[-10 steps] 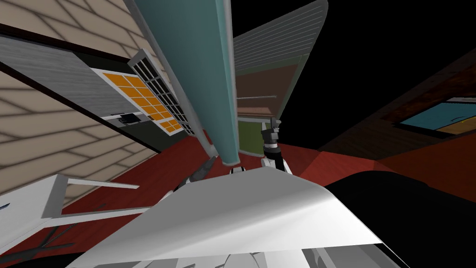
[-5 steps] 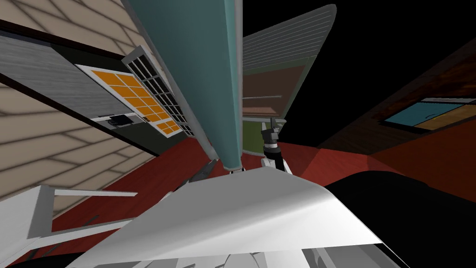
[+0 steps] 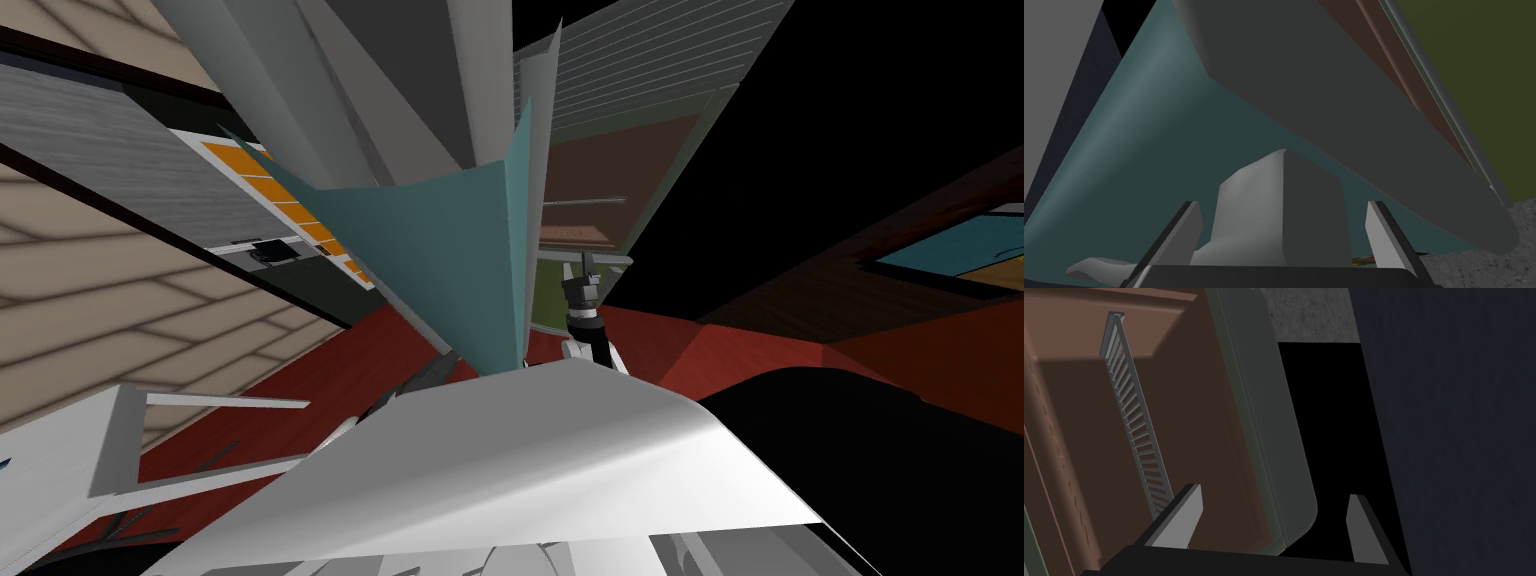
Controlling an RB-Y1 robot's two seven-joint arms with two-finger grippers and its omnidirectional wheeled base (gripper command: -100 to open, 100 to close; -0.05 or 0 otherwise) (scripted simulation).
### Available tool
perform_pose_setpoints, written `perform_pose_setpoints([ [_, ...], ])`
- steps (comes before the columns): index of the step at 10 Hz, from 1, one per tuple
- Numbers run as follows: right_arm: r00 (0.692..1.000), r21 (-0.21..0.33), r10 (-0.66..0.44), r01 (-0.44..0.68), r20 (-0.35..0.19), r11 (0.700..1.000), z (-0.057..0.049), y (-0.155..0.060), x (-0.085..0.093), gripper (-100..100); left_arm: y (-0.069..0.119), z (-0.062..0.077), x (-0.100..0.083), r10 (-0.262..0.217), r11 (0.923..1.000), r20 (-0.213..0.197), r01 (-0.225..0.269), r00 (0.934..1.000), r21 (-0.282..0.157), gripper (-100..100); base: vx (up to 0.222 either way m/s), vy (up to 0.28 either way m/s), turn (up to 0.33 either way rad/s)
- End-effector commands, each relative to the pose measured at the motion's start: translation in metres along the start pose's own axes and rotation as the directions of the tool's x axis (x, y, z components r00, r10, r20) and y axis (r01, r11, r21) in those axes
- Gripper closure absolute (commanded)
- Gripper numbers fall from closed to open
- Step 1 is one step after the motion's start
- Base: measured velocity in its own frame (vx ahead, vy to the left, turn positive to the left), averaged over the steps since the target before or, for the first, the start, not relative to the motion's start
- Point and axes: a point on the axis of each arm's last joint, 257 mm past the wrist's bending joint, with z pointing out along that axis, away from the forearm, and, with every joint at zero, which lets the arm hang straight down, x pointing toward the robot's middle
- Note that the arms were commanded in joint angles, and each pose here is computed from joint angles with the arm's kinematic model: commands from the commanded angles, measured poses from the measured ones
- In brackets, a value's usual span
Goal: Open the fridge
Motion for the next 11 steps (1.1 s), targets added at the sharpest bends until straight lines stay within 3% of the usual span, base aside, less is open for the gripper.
perform_pose_setpoints([
  [1, 1.0, 0.0, 0.0, 0.0, 0.0, 1.0, 0.0, 0.0, 0.0, 0, -0.018, 0.004, -0.003, -0.007, 0.9999, -0.012, 0.008, 0.9999, 0.015, -100, 0.039, 0.0, 0.062],
  [4, 1.0, 0.0, 0.0, 0.0, 0.0, 1.0, 0.0, 0.0, 0.0, 0, -0.031, 0.007, -0.004, -0.015, 0.9996, -0.022, 0.015, 0.9996, 0.025, -100, 0.029, 0.01, 0.043],
  [5, 1.0, 0.0, 0.0, 0.0, 0.0, 1.0, 0.0, 0.0, 0.0, 0, -0.017, 0.002, 0.0, -0.011, 0.9998, -0.027, 0.01, 0.9996, -0.014, -100, -0.003, 0.005, -0.017],
  [6, 1.0, 0.0, 0.0, 0.0, 0.0, 1.0, 0.0, 0.0, 0.0, 0, -0.016, 0.002, 0.0, -0.01, 0.9998, -0.028, 0.009, 0.9996, -0.018, 0, -0.005, 0.001, -0.014],
  [11, 1.0, 0.0, 0.0, 0.0, 0.0, 1.0, 0.0, 0.0, 0.0, 0, -0.015, 0.001, 0.002, -0.008, 0.9998, -0.034, 0.008, 0.9994, -0.019, 0, 0.0, 0.0, 0.0],
])
